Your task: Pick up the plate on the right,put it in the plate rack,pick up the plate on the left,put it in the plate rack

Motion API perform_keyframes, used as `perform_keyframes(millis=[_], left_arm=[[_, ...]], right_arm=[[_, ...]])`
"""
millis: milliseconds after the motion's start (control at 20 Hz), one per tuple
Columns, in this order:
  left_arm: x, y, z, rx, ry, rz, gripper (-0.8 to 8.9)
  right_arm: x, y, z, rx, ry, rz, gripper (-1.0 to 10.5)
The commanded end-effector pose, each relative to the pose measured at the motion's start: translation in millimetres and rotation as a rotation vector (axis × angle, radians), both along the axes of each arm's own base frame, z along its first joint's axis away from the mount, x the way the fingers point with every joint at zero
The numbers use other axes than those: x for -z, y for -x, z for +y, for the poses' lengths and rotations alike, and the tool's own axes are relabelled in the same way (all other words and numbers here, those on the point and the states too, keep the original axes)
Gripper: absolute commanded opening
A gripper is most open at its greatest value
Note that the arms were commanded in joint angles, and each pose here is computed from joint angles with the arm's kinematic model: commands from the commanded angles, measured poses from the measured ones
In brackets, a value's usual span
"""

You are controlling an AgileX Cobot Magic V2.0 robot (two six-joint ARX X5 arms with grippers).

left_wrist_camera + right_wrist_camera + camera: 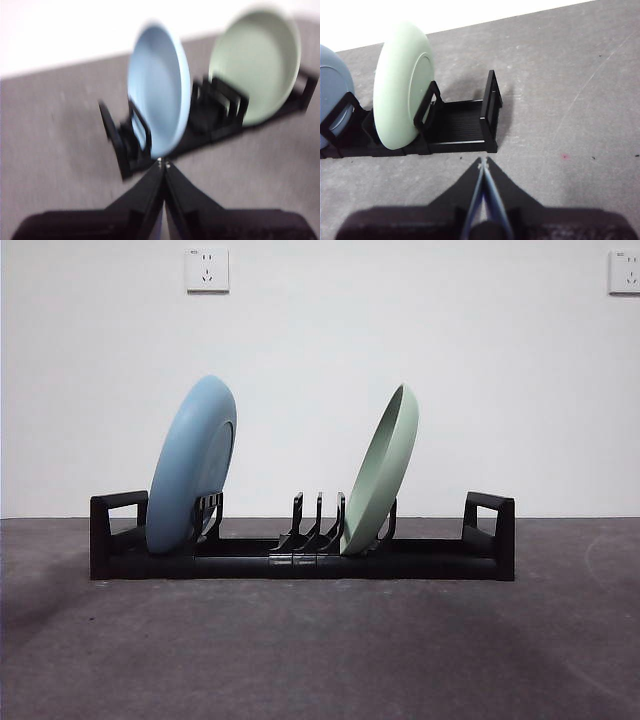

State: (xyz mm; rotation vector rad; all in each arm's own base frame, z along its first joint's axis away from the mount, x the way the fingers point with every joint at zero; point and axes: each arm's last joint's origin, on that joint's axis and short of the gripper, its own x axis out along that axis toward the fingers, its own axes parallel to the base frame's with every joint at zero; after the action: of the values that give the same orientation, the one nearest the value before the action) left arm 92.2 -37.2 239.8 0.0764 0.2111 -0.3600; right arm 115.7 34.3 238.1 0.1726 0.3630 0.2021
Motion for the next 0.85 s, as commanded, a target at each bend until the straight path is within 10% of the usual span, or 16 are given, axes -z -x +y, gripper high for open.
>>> perform_keyframes(millis=[50, 850], left_arm=[[13, 3, 10, -0.031, 0.004, -0.035, -0.03], [93, -3, 25, -0.206, 0.025, -0.030, -0.03]], right_arm=[[0, 0, 0, 0.006, -0.008, -0.002, 0.0], [0, 0, 0, 0.005, -0.008, -0.002, 0.0]])
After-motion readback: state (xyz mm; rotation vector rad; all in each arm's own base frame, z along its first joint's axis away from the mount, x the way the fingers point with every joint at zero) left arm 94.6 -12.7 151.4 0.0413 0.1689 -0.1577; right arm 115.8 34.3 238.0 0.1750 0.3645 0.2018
